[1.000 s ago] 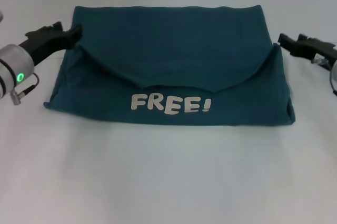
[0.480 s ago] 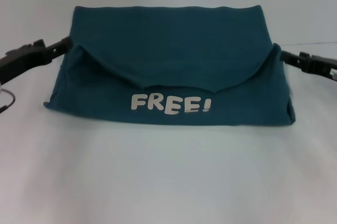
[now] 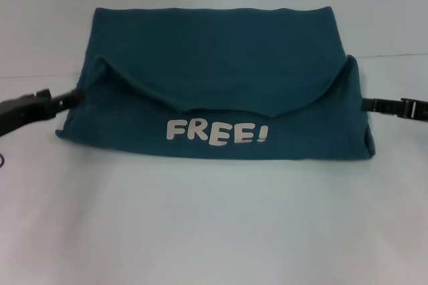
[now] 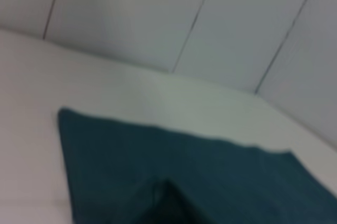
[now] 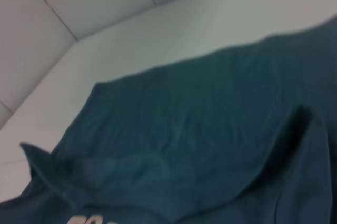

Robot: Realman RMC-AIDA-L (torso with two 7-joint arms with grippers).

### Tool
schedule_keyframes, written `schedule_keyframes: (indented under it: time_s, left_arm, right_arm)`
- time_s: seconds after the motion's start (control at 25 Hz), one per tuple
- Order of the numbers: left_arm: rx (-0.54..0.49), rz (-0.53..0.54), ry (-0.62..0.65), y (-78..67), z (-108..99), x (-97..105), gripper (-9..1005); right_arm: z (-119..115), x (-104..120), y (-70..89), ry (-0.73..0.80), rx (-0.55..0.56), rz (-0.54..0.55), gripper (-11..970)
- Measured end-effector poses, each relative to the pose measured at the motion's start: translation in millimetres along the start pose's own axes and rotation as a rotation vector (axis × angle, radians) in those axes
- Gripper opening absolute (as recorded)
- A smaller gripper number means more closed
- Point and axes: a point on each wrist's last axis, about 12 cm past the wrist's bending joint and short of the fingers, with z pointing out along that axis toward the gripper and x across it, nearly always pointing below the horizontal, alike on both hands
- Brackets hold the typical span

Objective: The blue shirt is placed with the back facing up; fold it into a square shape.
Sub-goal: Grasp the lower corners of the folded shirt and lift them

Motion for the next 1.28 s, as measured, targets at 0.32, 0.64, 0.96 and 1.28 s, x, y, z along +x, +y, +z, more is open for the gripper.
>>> schedule_keyframes:
  time_s: [0.32,0.64,0.96,1.28]
  left_arm:
    - [-0.025,0.058,0.126,3.6,-4,8,893]
    - [-0.034,0.070,0.146,4.2,-5,13,892]
    - [-0.031,0.068,0.152,2.8,-4,16,892]
    - [-0.029,0.070,0.154,2.4,-4,16,893]
  right_arm:
    - [-9,3,-1.7,0.112,0.009,0.097,677]
    - [-6,2,-2.3,0.157,0.037,0.119,675]
    - [13,11,-1.5,0.156,0.086,0.129,677]
    - [34,17,5.3,0.165,0.103,0.124,636]
